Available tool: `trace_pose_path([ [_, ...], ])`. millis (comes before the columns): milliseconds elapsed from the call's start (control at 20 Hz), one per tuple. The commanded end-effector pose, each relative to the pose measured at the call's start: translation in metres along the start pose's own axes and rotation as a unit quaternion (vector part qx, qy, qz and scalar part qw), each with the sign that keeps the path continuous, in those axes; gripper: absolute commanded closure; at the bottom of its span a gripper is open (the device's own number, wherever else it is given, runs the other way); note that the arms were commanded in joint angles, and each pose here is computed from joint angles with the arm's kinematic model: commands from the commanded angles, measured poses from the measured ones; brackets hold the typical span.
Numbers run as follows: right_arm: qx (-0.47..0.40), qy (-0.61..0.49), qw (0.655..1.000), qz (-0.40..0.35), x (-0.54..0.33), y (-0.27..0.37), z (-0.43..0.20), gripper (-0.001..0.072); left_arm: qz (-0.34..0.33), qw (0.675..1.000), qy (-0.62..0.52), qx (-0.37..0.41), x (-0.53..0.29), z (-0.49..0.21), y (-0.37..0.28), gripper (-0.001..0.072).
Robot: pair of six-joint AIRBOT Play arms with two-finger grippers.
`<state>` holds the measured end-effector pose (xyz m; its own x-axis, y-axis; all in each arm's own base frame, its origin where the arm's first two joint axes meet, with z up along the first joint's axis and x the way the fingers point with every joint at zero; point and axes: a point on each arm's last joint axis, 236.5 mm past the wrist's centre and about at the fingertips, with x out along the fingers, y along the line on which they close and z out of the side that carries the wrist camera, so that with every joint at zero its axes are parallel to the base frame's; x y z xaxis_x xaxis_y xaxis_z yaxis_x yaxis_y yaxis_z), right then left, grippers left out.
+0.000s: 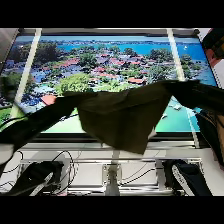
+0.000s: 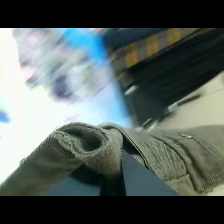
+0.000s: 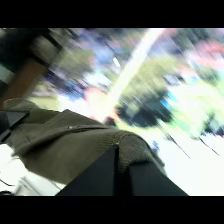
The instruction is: Fold the clothes and pants, and hang the long-sleeved shirts on hangers.
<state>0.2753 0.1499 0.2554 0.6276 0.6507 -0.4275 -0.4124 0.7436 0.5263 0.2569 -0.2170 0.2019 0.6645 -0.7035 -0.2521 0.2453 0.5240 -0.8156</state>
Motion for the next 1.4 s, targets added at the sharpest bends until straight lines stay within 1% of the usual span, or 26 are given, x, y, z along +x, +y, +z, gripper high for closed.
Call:
trace_pose_path([
  [0,0.075,0.053,0.994,-0.057,0.057,-0.080,-0.030,0.0689,0.091,0.993,0.065,-0.030,0.064,-0.029,0.072,0.0648],
  [100,0.099,0.060,0.990,-0.082,0.088,-0.122,-0.038,0.0689,0.118,0.992,0.044,-0.031,0.097,-0.025,0.103,0.0648],
  [200,0.121,0.080,0.985,-0.094,0.110,-0.147,-0.047,0.0690,0.133,0.991,0.009,-0.031,0.120,-0.017,0.125,0.0648],
  [350,0.139,0.119,0.978,-0.103,0.125,-0.166,-0.068,0.0689,0.147,0.989,0.000,-0.031,0.130,-0.016,0.141,0.0648],
  [500,0.144,0.173,0.970,-0.092,0.122,-0.160,-0.092,0.0689,0.149,0.989,0.003,-0.017,0.128,-0.016,0.141,0.0648],
  [600,0.147,0.225,0.960,-0.076,0.113,-0.148,-0.114,0.0689,0.160,0.986,0.037,-0.022,0.125,-0.032,0.146,0.0649],
  [700,0.150,0.278,0.947,-0.062,0.101,-0.137,-0.135,0.0689,0.183,0.977,0.105,-0.016,0.117,-0.062,0.156,0.0649],
  [850,0.138,0.346,0.927,-0.044,0.082,-0.126,-0.161,0.0689,0.220,0.953,0.207,-0.005,0.094,-0.106,0.171,0.0648],
  [950,0.128,0.360,0.923,-0.037,0.079,-0.126,-0.169,0.0689,0.243,0.936,0.255,0.006,0.079,-0.124,0.180,0.0648],
  [1100,0.133,0.365,0.921,-0.039,0.082,-0.131,-0.184,0.0689,0.252,0.928,0.273,0.012,0.072,-0.130,0.184,0.0648],
  [1250,0.162,0.372,0.913,-0.045,0.082,-0.136,-0.215,0.0690,0.256,0.924,0.283,0.010,0.069,-0.135,0.185,0.0648],
  [1350,0.188,0.384,0.903,-0.039,0.078,-0.131,-0.241,0.0690,0.264,0.914,0.308,0.006,0.060,-0.144,0.187,0.0648],
])
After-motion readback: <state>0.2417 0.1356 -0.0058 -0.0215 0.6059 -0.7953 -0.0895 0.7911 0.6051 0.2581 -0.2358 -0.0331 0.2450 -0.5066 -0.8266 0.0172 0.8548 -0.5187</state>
